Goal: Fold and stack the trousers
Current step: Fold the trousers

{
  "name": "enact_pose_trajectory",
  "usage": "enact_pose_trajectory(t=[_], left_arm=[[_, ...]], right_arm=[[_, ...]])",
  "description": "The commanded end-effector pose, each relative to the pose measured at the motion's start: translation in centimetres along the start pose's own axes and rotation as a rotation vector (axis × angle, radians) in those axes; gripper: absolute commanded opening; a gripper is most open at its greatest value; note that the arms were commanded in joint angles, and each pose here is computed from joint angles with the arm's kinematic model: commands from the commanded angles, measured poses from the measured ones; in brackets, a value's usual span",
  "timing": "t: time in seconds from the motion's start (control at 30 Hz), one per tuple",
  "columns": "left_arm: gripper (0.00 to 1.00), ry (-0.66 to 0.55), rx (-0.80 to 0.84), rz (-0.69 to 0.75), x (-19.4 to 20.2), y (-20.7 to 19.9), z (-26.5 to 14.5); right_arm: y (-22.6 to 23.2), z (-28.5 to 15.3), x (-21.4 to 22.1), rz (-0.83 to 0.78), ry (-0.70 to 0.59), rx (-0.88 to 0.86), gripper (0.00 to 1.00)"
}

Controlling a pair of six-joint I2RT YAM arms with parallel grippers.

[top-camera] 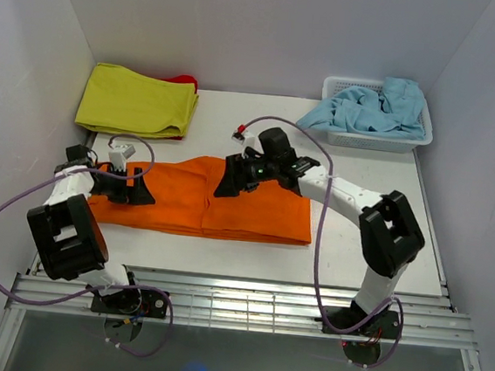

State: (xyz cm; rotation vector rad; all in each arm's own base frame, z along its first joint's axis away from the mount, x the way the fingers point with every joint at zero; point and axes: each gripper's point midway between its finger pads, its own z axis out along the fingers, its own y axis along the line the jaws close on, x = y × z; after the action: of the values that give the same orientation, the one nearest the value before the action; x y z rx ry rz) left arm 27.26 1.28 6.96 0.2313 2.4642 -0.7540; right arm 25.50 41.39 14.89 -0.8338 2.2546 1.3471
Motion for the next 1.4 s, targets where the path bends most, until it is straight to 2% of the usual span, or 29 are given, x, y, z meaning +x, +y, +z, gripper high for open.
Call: enact_pose_trajectory(t=[0.0, 0.03, 0.17, 0.27, 0.37, 0.47, 0.6, 0.77, 0.9, 0.93, 1.0, 1.03, 1.07, 1.2, 1.37], left_arm=[[0.98, -0.167, 0.046, 0.203, -6.1, -3.8, -2.9], [0.98, -0.159, 0.050, 0.225, -6.3, -4.6, -2.9], [0.98, -0.120, 0.132, 0.284, -7.2, -9.0, -1.0], [0.96, -0.117, 0.160, 0.286, -7.7, -10.1, 0.1], [0.95, -0.123, 0.148, 0.230, -8.1, -9.5, 0.6], [0.97, -0.138, 0.116, 0.164, -8.2, -8.5, 0.5], [0.98, -0.162, 0.082, 0.041, -8.0, -5.7, -0.6], [0.98, -0.175, 0.004, -0.140, -6.4, 0.3, -2.9], [0.98, -0.204, -0.028, -0.225, -5.3, 3.5, -4.8], [0.98, -0.193, -0.037, -0.245, -4.5, 4.3, -5.1], [0.98, -0.184, -0.051, -0.265, -3.8, 5.1, -5.2], [0.98, -0.167, -0.062, -0.283, -3.1, 5.5, -5.0], [0.98, -0.146, -0.079, -0.297, -2.4, 6.0, -4.9], [0.98, -0.149, -0.081, -0.327, -1.2, 7.6, -4.5], [0.98, -0.219, -0.069, -0.242, -3.2, 6.8, -5.7]], right_arm=[[-1.1, -6.0, -2.4, -0.123, -0.085, 0.053, 0.67], [-2.6, -7.0, -1.9, -0.168, -0.077, 0.084, 0.65], [-10.4, -13.2, 2.6, -0.061, -0.014, 0.267, 0.64], [-14.6, -18.3, 3.7, -0.003, -0.067, 0.394, 0.67], [-17.4, -21.5, 5.5, 0.080, -0.073, 0.480, 0.71], [-19.9, -22.6, 7.6, 0.171, -0.051, 0.520, 0.78], [-21.6, -21.4, 10.5, 0.303, -0.012, 0.457, 0.84], [-21.4, -18.4, 12.9, 0.408, 0.010, 0.284, 0.80], [-20.4, -17.6, 12.3, 0.420, -0.036, 0.184, 0.65], [-20.3, -17.6, 12.1, 0.421, -0.044, 0.177, 0.53], [-19.9, -17.7, 11.8, 0.412, -0.054, 0.156, 0.41], [-19.8, -17.8, 11.5, 0.401, -0.059, 0.161, 0.22], [-19.7, -18.2, 11.5, 0.403, -0.064, 0.160, 0.10], [-20.0, -20.9, 10.9, 0.405, -0.110, 0.199, 0.08], [-20.2, -26.1, 9.6, 0.367, -0.194, 0.267, 0.08]])
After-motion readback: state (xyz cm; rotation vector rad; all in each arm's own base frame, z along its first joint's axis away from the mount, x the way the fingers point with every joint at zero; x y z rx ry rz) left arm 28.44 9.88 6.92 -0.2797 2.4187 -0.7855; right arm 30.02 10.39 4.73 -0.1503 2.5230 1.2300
